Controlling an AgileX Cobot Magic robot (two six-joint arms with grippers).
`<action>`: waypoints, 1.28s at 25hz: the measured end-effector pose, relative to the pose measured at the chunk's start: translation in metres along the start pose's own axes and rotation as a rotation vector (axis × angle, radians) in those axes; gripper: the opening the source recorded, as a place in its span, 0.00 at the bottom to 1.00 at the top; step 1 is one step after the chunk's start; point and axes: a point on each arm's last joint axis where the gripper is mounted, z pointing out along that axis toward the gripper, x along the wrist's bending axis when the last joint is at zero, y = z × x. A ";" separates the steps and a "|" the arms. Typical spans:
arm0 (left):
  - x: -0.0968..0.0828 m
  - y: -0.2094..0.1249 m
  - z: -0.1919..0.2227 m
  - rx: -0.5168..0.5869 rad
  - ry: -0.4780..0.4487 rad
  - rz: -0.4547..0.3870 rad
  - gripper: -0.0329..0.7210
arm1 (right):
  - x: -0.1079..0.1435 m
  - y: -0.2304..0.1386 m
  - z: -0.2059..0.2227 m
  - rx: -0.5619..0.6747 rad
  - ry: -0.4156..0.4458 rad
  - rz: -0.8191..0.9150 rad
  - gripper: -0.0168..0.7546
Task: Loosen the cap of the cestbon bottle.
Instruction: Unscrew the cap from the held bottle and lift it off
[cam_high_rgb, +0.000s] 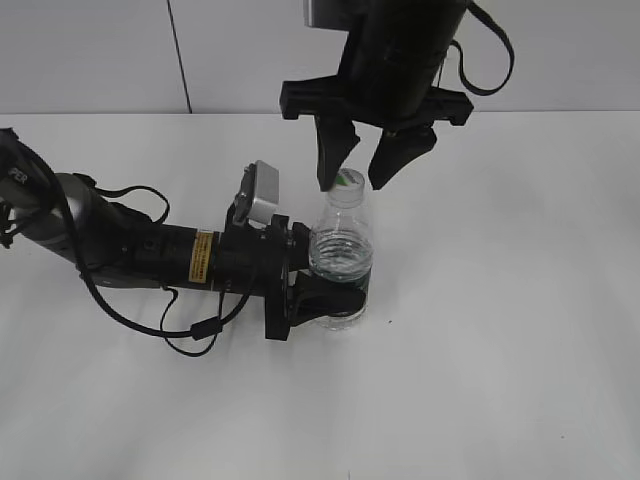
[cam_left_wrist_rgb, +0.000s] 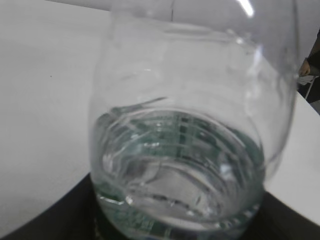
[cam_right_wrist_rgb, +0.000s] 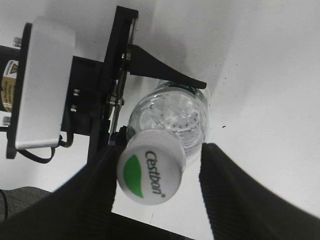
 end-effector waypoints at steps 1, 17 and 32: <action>0.000 0.000 0.000 0.000 0.000 0.000 0.60 | 0.000 0.000 0.000 0.001 0.000 0.000 0.55; 0.001 0.000 0.001 -0.002 0.011 -0.004 0.60 | 0.000 0.000 0.000 0.001 0.000 -0.011 0.41; 0.000 0.000 0.001 0.006 0.009 0.004 0.60 | 0.001 0.000 0.000 -0.003 0.012 -0.732 0.40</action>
